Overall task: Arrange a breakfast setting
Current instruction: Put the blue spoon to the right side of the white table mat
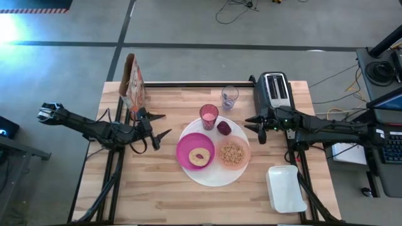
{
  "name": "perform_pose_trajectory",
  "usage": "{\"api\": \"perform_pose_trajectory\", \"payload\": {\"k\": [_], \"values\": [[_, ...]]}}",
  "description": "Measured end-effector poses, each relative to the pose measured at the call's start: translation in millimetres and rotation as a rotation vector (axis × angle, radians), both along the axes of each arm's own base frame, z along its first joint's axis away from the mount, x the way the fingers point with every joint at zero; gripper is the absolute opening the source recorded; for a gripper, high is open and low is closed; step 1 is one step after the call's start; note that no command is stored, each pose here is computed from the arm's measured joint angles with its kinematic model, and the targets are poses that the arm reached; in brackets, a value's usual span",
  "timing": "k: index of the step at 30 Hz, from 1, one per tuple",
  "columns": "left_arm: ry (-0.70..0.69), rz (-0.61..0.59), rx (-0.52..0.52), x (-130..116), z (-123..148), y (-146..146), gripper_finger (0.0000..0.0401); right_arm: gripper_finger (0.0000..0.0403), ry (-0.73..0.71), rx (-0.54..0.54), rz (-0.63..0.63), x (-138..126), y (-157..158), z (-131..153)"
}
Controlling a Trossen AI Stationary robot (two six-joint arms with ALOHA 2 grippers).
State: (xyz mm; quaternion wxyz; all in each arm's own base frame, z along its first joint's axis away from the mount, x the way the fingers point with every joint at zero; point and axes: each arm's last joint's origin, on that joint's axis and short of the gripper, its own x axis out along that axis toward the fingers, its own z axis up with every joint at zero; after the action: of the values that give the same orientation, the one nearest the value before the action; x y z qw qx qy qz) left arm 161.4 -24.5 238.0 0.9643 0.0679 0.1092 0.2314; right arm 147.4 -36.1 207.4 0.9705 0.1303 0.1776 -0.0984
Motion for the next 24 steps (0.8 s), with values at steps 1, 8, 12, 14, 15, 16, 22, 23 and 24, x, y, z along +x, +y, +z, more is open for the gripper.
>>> {"api": "perform_pose_trajectory", "payload": {"k": [1, 8, 12, 14, 15, 16, 22, 23, 24], "values": [[0.000, 0.000, 0.000, 0.0, 0.0, 0.0, 0.0306, 0.0139, -0.003, 0.001, -0.001, 0.1, 0.0, 0.2], [0.000, 0.000, 0.000, 0.0, 0.0, 0.0, 0.0306, 0.0139, -0.111, -0.010, -0.026, 3.6, -1.9, 9.1], [0.001, 0.001, 0.001, 0.0, -0.1, 0.0, 0.0306, 0.0137, -0.150, 0.002, -0.035, 7.8, -2.9, 11.9], [0.005, -0.001, 0.008, 0.0, -0.1, 0.0, 0.0306, 0.0138, -0.149, 0.002, -0.035, 10.4, -3.6, 10.9], [0.007, -0.002, 0.012, 0.0, -0.1, 0.0, 0.0306, 0.0139, -0.152, 0.000, -0.034, 11.8, -4.1, 10.7], [0.009, -0.003, 0.017, 0.0, 0.0, 0.0, 0.0306, 0.0140, -0.155, 0.000, -0.035, 13.2, -4.4, 10.4], [0.003, -0.004, 0.021, 0.1, 0.8, 0.0, 0.0306, 0.0148, -0.200, -0.014, -0.033, 22.9, -7.0, 11.9], [0.003, -0.004, 0.021, 0.2, 0.8, -0.1, 0.0306, 0.0149, -0.202, -0.015, -0.037, 24.7, -7.7, 13.2], [0.004, -0.004, 0.021, 0.2, 0.8, -0.1, 0.0306, 0.0150, -0.199, -0.019, -0.050, 26.5, -8.5, 14.1]]}}
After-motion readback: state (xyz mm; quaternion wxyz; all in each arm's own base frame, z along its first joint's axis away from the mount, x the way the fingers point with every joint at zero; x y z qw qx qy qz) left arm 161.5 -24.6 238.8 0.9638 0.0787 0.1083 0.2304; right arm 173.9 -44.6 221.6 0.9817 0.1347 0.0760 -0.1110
